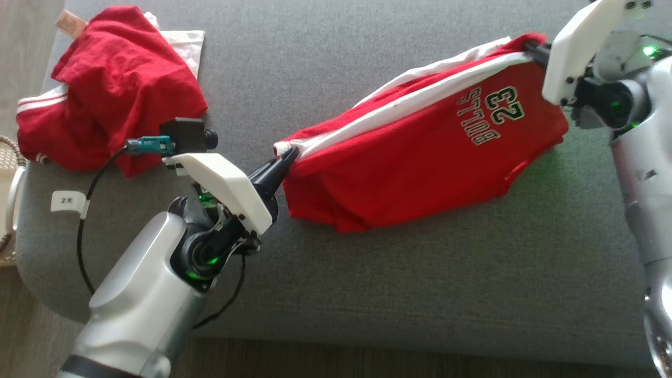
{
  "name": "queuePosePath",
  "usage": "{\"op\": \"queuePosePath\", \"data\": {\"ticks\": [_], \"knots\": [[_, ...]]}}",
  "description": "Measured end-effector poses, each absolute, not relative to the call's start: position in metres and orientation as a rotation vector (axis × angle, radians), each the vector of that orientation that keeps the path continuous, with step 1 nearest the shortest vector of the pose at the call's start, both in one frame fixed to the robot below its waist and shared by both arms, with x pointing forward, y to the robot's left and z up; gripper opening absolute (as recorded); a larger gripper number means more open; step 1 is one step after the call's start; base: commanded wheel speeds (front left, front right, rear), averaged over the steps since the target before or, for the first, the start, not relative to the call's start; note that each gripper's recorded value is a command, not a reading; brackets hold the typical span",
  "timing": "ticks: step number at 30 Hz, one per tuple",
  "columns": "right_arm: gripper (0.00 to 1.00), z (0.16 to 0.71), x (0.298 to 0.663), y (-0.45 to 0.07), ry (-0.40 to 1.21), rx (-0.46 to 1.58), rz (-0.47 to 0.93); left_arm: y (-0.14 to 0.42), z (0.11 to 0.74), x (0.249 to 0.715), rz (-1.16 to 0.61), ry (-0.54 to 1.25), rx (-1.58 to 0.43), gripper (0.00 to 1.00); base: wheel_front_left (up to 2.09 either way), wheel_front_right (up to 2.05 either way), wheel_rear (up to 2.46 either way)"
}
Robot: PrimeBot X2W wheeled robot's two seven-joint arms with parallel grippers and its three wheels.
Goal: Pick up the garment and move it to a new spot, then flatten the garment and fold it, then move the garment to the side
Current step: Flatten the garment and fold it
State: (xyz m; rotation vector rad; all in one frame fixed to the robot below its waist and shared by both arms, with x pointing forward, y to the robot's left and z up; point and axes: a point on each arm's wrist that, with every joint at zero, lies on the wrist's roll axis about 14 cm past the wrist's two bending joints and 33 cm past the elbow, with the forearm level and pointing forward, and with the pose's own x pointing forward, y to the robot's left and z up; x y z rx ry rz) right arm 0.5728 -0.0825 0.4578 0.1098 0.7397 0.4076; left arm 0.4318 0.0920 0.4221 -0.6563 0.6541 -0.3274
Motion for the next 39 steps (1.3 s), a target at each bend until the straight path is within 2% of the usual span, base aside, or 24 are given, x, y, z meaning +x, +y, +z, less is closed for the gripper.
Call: {"op": "queuePosePath", "data": {"ticks": [8, 18, 19, 20, 21, 26, 38, 39], "knots": [[0.0, 0.44, 0.588, -0.09, 0.727, 0.104, 0.377, 0.089, 0.416, 0.451, -0.328, 0.621, -0.648, 0.0, 0.0, 0.0, 0.0], [0.0, 0.434, 0.594, -0.076, 0.727, 0.112, 0.405, 0.097, 0.397, 0.449, -0.287, 0.656, -0.635, 0.0, 0.0, 0.0, 0.0], [0.25, 0.433, 0.594, -0.075, 0.729, 0.111, 0.406, 0.097, 0.396, 0.448, -0.283, 0.656, -0.636, 0.0, 0.0, 0.0, 0.0], [0.92, 0.431, 0.595, -0.076, 0.725, 0.107, 0.403, 0.098, 0.395, 0.448, -0.28, 0.654, -0.637, 0.0, 0.0, 0.0, 0.0], [1.0, 0.431, 0.597, -0.078, 0.711, 0.099, 0.396, 0.097, 0.395, 0.448, -0.28, 0.655, -0.636, 0.0, 0.0, 0.0, 0.0], [1.0, 0.428, 0.604, -0.089, 0.695, 0.088, 0.356, 0.093, 0.395, 0.452, -0.291, 0.646, -0.637, 0.0, 0.0, 0.0, 0.0], [1.0, 0.461, 0.629, -0.11, 0.485, 0.121, 0.279, 0.095, 0.389, 0.453, -0.278, 0.639, -0.634, 0.0, 0.0, 0.0, 0.0], [1.0, 0.465, 0.63, -0.115, 0.455, 0.132, 0.262, 0.097, 0.389, 0.454, -0.272, 0.63, -0.623, 0.37, 0.0, 0.0, 0.0]]}}
